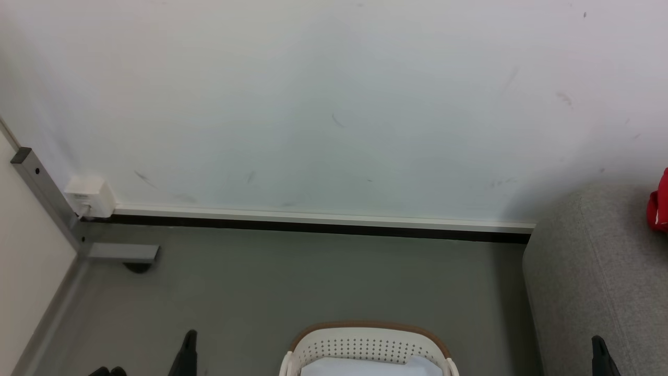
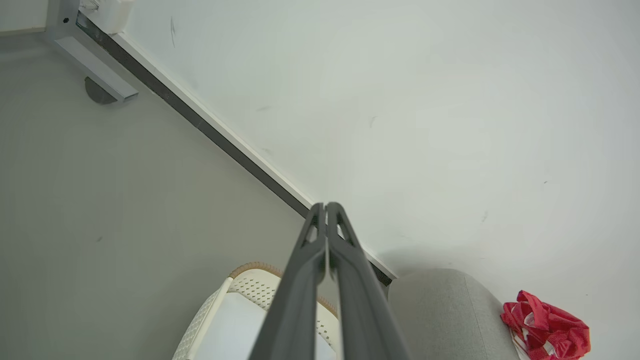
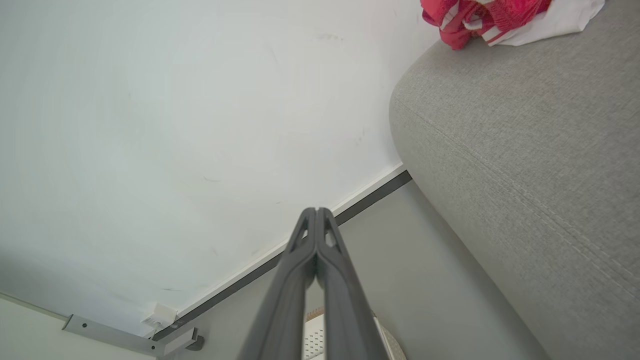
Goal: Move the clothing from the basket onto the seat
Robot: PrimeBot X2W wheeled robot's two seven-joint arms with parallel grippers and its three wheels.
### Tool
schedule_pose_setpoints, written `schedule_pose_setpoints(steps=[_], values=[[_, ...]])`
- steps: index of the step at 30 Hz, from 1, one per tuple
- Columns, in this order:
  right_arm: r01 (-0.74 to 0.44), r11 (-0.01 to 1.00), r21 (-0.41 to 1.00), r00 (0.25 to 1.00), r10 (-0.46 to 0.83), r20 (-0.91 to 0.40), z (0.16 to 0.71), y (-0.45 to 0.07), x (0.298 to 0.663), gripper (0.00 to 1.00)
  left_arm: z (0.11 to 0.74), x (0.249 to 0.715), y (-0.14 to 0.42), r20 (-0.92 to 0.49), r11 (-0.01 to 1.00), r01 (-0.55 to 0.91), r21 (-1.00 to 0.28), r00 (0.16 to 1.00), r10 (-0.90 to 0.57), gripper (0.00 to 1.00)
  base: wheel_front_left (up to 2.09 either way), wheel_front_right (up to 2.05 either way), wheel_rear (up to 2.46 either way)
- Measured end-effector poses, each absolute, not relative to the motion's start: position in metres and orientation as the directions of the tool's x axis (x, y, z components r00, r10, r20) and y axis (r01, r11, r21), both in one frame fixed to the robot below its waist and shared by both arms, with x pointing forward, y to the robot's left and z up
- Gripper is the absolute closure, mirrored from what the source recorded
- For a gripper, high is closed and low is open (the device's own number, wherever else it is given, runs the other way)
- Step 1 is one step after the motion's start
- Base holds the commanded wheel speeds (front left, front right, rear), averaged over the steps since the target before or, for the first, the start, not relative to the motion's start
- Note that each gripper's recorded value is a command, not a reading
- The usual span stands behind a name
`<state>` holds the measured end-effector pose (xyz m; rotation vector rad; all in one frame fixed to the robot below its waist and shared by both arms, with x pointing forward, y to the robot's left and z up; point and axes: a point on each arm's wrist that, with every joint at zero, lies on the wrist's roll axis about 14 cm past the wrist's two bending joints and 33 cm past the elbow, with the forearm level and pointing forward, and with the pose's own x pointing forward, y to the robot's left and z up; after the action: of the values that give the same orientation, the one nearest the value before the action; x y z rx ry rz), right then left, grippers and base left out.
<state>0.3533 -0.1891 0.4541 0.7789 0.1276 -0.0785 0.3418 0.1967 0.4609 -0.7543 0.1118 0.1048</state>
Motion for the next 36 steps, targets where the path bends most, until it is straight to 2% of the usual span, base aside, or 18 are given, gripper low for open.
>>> schedule_pose_setpoints(steps=[17,36], values=[[0.117,0.549,0.828,0.992,-0.022,-0.126,0.465,-0.191,0.364,1.0,0.469,0.353,0.2,-0.13,0.558,-0.135,-0.819,0.99,0.05,1.0,0.0,0.0,0.0],[0.099,0.376,0.921,0.995,-0.015,-0.101,0.476,-0.193,0.372,1.0,0.479,0.364,0.201,-0.105,0.383,-0.112,-0.917,0.994,0.039,1.0,0.0,0.0,0.0]])
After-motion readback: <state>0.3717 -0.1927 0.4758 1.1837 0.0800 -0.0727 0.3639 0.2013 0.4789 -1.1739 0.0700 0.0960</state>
